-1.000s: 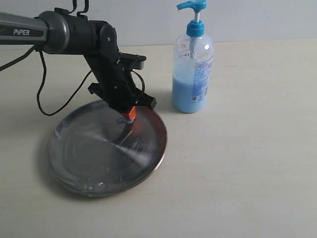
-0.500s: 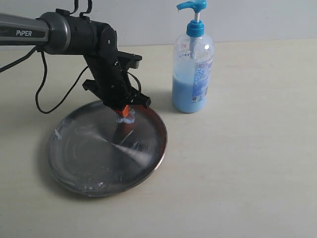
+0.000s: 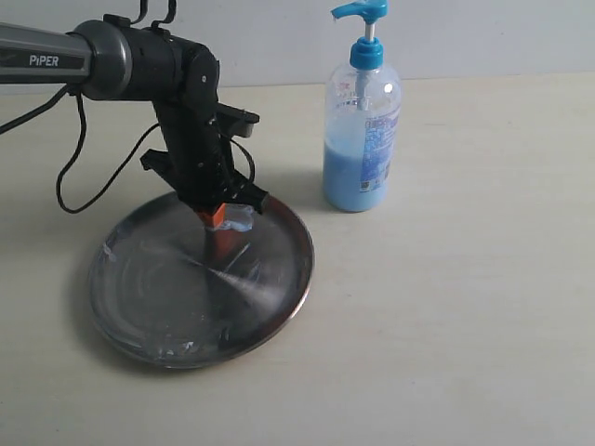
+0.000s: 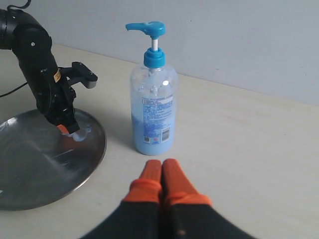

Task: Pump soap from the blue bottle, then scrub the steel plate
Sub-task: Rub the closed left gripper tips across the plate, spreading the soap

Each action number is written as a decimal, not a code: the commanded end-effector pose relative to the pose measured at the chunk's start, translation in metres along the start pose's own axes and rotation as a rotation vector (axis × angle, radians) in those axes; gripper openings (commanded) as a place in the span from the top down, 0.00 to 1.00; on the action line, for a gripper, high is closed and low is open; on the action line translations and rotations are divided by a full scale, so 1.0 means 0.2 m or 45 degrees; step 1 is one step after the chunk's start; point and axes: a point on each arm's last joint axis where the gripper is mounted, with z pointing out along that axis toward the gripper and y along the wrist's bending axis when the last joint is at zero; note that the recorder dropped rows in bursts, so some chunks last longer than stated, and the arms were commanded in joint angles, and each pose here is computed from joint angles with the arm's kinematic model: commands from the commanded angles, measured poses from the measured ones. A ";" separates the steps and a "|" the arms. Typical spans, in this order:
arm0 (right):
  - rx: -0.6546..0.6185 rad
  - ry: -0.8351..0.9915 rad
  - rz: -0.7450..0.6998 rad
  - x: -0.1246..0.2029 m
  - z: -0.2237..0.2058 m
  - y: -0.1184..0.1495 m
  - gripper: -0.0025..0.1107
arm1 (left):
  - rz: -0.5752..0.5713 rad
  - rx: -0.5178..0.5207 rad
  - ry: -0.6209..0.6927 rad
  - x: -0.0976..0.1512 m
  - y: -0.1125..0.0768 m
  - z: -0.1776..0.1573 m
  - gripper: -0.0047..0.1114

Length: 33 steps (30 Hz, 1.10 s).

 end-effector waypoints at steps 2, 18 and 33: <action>-0.004 -0.021 -0.002 0.00 0.00 0.00 0.98 | -0.025 0.049 0.064 0.02 -0.03 0.03 0.96; -0.004 -0.021 -0.002 0.00 0.00 0.00 0.98 | -0.072 0.266 -0.097 -0.04 -0.16 0.01 0.96; -0.005 -0.021 -0.001 0.00 0.00 0.00 0.98 | -0.051 0.077 -0.160 -0.06 -0.08 0.06 0.96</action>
